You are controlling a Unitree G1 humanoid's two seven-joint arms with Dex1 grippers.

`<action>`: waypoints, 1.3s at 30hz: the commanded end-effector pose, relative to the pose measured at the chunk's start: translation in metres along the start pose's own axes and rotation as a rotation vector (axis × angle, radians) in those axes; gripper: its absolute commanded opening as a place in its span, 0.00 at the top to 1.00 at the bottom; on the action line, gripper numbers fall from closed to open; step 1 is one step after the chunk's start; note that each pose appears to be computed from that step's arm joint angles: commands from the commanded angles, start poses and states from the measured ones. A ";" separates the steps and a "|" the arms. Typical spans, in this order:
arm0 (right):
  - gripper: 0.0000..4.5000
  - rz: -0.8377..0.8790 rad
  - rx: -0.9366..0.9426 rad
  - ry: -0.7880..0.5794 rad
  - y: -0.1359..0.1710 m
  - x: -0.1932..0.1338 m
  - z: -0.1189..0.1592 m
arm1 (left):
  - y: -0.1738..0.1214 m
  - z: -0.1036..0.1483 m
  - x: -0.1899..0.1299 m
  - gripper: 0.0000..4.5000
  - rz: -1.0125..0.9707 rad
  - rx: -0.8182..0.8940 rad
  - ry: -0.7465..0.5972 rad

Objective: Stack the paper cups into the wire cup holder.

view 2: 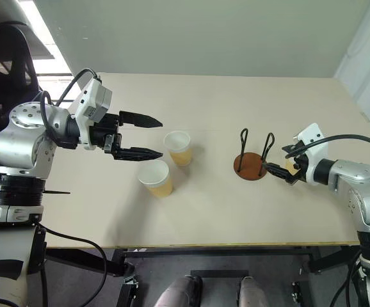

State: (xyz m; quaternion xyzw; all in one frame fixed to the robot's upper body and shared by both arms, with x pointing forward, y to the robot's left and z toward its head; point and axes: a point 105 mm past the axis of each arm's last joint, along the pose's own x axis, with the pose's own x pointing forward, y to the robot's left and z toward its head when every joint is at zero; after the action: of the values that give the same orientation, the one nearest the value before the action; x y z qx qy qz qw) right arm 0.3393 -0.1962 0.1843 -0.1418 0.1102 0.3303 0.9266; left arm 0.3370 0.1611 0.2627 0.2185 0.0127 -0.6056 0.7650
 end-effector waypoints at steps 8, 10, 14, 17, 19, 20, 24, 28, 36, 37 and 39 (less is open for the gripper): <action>0.02 0.006 -0.035 -0.052 0.013 0.014 0.013 | 0.001 0.009 -0.004 0.00 0.015 0.034 -0.010; 0.02 0.003 -0.036 -0.055 0.015 0.017 0.014 | 0.001 0.009 -0.004 0.00 0.015 0.034 -0.011; 0.02 -0.006 -0.032 -0.065 0.017 0.024 0.016 | 0.001 0.011 -0.004 0.00 0.016 0.035 -0.016; 0.02 -0.006 -0.032 -0.063 0.020 0.026 0.014 | 0.000 0.011 -0.004 0.00 0.016 0.035 -0.020; 0.02 -0.005 -0.035 -0.057 0.021 0.027 0.013 | 0.000 0.011 -0.004 0.00 0.017 0.034 -0.019; 0.02 -0.005 -0.035 -0.056 0.022 0.027 0.012 | 0.000 0.011 -0.004 0.00 0.018 0.034 -0.018; 0.06 -0.014 -0.028 -0.049 0.021 0.029 0.011 | 0.000 0.011 -0.004 0.00 0.021 0.030 -0.016; 0.31 -0.016 -0.020 -0.039 0.022 0.029 0.010 | 0.000 0.010 -0.004 0.00 0.020 0.029 -0.016; 0.95 0.005 0.002 -0.030 0.026 0.031 0.007 | 0.000 0.010 -0.004 0.00 0.022 0.027 -0.018; 0.99 0.011 0.004 -0.030 0.026 0.031 0.007 | 0.000 0.010 -0.004 0.00 0.023 0.027 -0.017; 0.99 0.034 0.009 -0.027 0.028 0.030 0.007 | 0.000 0.010 -0.004 0.00 0.022 0.027 -0.016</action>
State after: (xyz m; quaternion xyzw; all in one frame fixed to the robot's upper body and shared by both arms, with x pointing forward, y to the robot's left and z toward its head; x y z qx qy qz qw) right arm 0.3481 -0.1612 0.1637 -0.1245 0.1220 0.3329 0.9267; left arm 0.3382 0.1608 0.2626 0.2141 0.0153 -0.5995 0.7711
